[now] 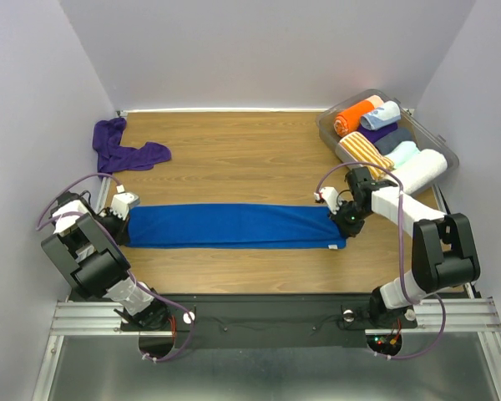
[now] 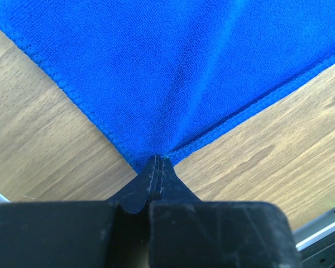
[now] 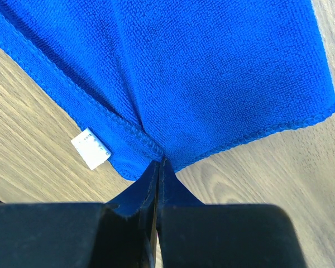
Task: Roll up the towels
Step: Fold the towel
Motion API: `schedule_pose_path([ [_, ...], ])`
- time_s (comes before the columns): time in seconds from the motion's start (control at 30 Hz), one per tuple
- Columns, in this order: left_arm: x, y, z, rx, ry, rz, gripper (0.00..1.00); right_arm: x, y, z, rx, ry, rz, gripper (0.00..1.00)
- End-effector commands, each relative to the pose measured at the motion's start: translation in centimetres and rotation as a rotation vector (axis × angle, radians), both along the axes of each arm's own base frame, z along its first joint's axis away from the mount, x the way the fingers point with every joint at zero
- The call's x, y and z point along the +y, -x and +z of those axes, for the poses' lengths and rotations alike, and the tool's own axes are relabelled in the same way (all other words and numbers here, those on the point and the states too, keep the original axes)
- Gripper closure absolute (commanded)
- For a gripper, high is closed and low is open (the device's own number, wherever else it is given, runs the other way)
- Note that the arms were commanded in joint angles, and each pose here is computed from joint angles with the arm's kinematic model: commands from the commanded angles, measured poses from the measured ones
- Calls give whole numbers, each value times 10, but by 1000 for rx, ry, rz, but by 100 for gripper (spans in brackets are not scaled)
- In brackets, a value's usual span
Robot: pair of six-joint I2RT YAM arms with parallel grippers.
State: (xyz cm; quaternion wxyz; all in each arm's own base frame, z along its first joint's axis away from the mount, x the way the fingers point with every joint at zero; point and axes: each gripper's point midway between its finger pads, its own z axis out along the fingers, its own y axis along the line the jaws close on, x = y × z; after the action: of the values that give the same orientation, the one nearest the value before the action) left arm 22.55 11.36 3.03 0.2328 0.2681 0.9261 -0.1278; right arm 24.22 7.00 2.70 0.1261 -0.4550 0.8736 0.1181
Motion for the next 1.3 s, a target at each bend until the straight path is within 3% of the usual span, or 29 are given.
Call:
schedule_pose_path([
  [0.0, 0, -5, 8, -14, 13, 6, 100, 2, -13, 14, -59, -18, -13, 99],
  [0.37, 1, -25, 48, -73, 67, -6, 100, 11, -13, 57, -125, -82, -12, 99],
  [1.07, 3, -2, 10, 6, 11, -33, 100, 2, 25, 4, 48, -40, 52, 98],
  [1.1, 5, -1, 10, 8, 5, -33, 96, 2, 24, 5, 48, -41, 44, 89],
  [1.2, 8, -4, 15, -9, -19, -31, 71, 3, 16, 16, 8, -43, 33, 77],
  [1.27, 9, -5, 24, -29, -36, -44, 64, 7, 6, 28, -25, -58, 18, 73],
])
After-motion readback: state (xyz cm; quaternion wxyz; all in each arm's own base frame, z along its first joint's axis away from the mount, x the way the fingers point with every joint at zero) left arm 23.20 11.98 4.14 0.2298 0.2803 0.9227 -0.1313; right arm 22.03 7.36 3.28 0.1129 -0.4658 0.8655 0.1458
